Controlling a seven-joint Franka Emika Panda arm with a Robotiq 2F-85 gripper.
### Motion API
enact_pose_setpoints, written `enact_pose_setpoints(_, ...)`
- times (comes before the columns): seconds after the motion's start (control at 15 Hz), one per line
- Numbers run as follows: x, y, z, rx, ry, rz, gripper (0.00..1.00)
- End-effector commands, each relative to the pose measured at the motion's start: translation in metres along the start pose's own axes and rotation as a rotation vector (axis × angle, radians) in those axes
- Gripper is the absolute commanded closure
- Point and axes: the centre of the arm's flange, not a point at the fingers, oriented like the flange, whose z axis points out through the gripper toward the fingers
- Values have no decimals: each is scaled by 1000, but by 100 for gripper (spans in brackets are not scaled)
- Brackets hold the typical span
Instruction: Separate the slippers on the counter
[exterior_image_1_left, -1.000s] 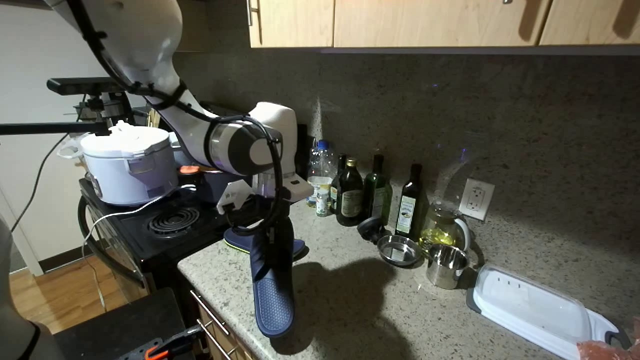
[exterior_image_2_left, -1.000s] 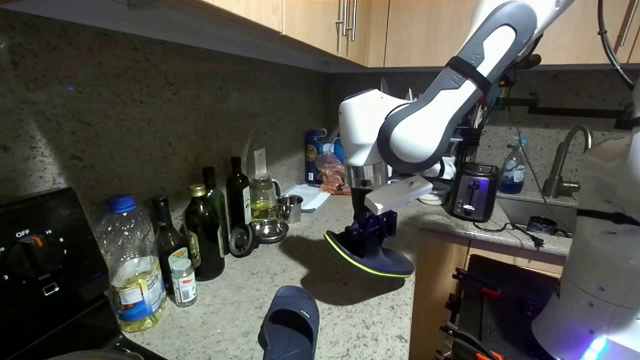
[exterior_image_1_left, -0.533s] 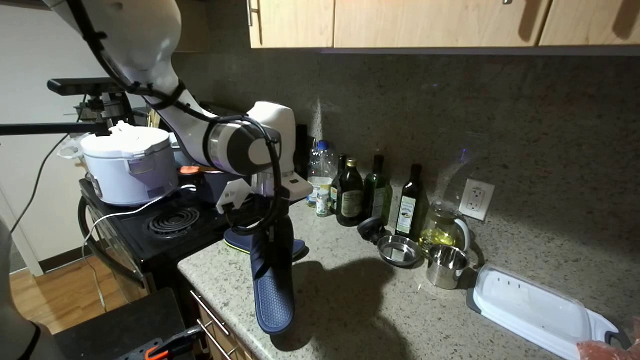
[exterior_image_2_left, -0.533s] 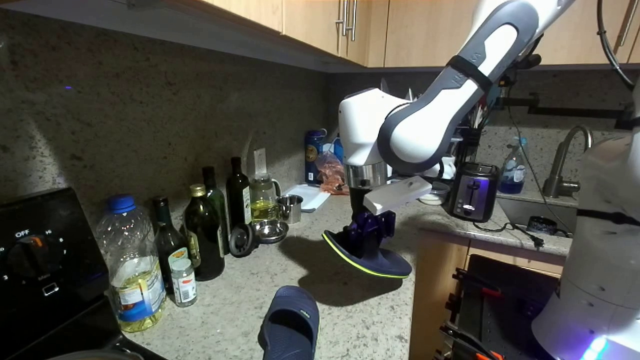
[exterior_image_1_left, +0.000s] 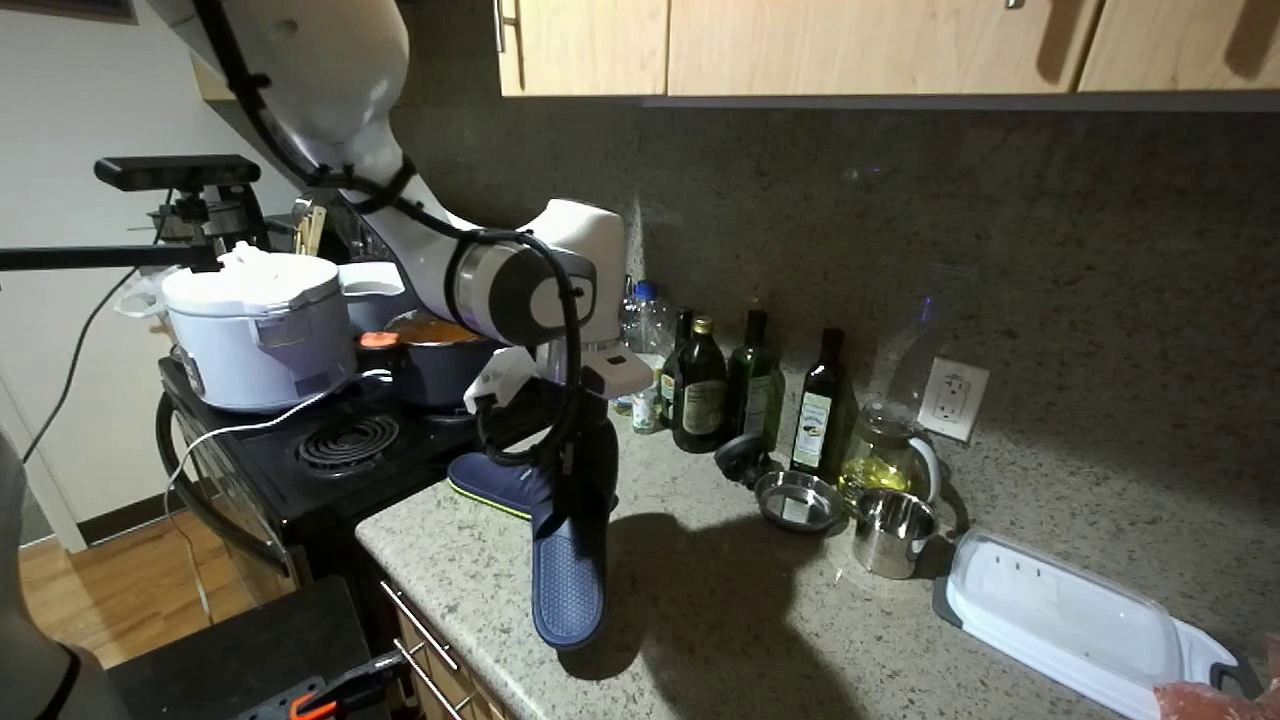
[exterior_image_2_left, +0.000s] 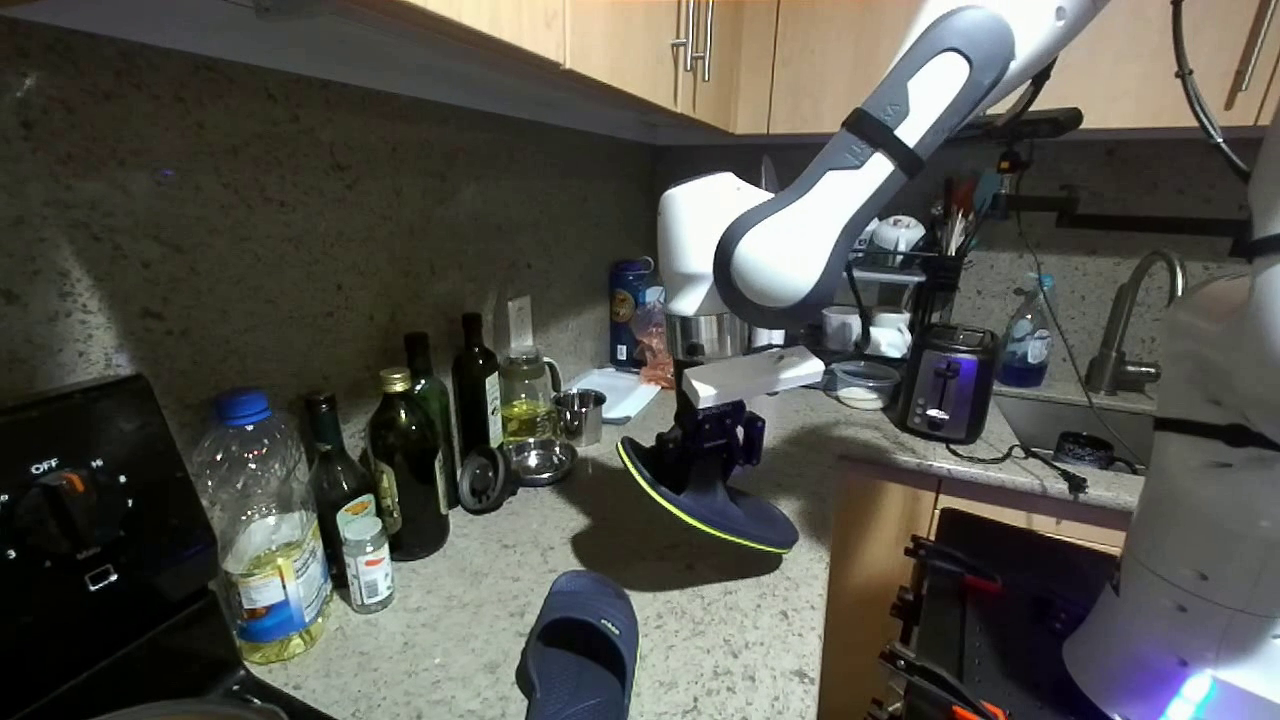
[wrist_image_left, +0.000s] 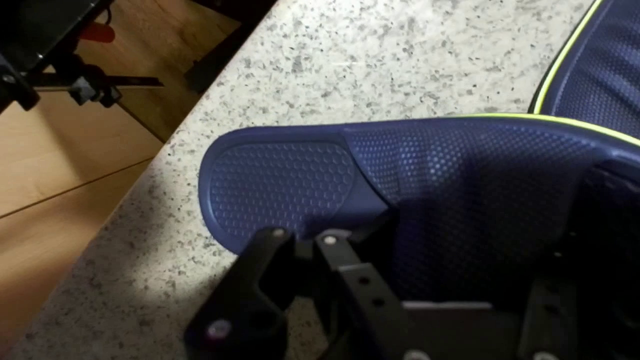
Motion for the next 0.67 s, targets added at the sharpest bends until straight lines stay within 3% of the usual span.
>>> enact_pose_setpoints(0.0,35,-21,7,25,-35,143,100)
enact_pose_setpoints(0.6,94,-29,49,34,-128,447,100)
